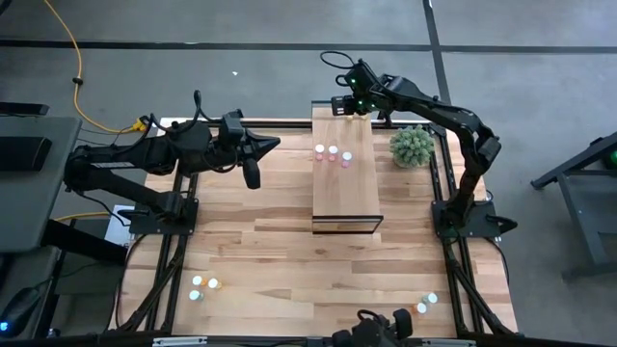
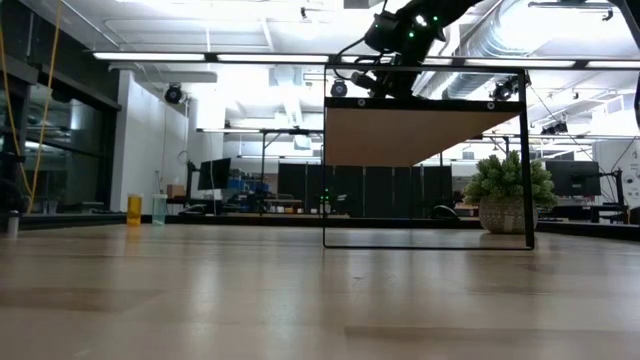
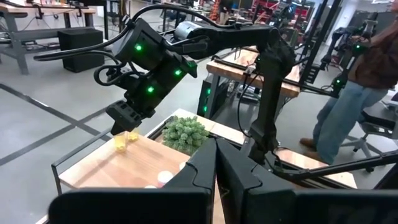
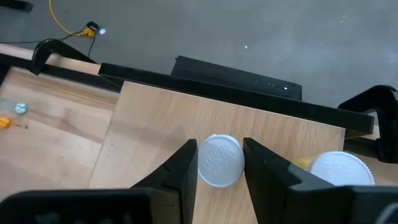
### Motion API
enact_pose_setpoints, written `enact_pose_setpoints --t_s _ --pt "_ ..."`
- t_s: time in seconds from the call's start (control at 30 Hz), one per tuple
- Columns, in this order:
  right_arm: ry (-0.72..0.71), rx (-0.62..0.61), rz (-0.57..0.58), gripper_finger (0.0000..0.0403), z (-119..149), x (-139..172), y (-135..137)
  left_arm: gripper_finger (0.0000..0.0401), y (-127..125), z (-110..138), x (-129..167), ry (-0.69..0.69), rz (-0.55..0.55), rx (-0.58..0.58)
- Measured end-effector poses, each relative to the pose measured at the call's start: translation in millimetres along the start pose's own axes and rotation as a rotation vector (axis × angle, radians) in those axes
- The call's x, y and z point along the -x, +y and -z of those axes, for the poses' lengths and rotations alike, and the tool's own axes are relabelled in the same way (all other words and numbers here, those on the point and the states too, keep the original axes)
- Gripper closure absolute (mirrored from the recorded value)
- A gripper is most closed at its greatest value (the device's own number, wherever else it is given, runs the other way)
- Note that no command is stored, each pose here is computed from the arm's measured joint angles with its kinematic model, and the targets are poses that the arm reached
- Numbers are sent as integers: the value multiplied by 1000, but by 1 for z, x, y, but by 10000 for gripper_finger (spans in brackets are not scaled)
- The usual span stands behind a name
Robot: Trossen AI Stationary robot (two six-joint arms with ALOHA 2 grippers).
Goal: Pick and place medicine bottles onto shelf by color
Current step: Put the bottom yellow pill bottle on the shelf aligned with the other yellow pill bottle, then put the yellow pill bottle on the shelf aligned with the other yellow pill bottles
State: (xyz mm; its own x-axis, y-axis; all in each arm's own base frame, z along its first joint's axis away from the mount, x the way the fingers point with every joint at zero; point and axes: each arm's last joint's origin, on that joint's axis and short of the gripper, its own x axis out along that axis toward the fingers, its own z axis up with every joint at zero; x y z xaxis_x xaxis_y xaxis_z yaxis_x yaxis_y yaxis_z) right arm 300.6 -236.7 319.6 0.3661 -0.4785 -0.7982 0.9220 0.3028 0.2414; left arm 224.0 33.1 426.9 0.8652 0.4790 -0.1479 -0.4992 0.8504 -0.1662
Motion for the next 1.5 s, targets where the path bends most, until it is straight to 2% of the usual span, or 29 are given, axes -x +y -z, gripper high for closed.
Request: enact_pose_setpoints --t_s 0.23,0.67,0.8,0.97,1.13,1.27,1.37,1.5 --pt "-2 3 7 295 0 0 0 401 0 0 0 0 0 0" --pt "1 26 36 215 2 -2 -2 401 0 0 0 0 0 3" --pt "-27 47 35 207 -1 -2 -1 401 0 0 0 0 0 3" --pt "-133 57 -31 206 -11 3 5 401 0 0 0 0 1 19" --pt "-265 97 -84 206 -24 25 4 401 0 0 0 1 0 26" --pt "-327 147 -121 206 -30 54 -3 401 0 0 0 3 0 25" --pt "-327 239 -235 206 -28 84 -6 401 0 0 0 7 12 24" --pt "-262 430 -438 206 -5 129 -1 401 -1 -1 3 10 67 -11"
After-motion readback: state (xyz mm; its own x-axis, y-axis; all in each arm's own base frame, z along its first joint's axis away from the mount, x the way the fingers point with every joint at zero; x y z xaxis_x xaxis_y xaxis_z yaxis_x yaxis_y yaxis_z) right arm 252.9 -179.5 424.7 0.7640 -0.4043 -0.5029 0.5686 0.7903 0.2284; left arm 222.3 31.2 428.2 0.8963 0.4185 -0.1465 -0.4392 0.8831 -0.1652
